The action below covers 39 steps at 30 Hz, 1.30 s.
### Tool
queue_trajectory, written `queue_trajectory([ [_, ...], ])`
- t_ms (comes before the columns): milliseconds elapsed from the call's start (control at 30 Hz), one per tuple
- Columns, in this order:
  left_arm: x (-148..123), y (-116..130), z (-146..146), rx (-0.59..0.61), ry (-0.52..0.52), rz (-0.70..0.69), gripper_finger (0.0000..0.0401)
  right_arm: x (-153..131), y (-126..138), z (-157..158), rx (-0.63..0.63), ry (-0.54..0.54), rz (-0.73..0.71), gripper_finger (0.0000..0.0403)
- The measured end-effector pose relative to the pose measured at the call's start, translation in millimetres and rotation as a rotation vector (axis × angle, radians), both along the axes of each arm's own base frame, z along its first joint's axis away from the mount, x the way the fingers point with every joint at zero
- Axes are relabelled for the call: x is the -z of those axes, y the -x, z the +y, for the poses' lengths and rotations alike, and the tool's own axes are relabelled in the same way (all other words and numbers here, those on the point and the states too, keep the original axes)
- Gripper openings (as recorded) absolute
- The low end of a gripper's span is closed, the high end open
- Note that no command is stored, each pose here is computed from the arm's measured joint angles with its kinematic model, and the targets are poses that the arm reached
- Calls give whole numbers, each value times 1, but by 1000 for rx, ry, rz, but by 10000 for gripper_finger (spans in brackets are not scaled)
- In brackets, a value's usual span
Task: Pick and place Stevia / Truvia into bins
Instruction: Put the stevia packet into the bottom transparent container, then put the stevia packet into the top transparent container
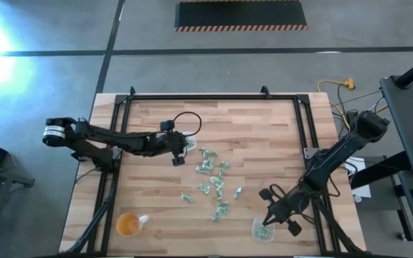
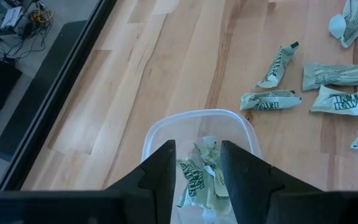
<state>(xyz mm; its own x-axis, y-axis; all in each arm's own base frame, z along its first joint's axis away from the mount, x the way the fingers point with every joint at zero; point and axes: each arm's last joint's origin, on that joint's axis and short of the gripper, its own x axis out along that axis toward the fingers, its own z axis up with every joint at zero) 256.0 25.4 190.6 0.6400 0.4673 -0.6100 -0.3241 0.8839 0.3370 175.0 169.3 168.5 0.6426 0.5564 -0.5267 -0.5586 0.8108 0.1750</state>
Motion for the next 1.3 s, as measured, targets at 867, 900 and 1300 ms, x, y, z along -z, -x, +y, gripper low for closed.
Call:
queue_trajectory([
  [867,3,1,0,-1,2,8,112,5,-15,18,-22,22,112,51],
  [900,3,1,0,-1,2,8,112,5,-15,18,-22,22,112,57],
  [1300,3,0,-5,81,68,5,112,-19,-11,14,-79,26,-18,97],
])
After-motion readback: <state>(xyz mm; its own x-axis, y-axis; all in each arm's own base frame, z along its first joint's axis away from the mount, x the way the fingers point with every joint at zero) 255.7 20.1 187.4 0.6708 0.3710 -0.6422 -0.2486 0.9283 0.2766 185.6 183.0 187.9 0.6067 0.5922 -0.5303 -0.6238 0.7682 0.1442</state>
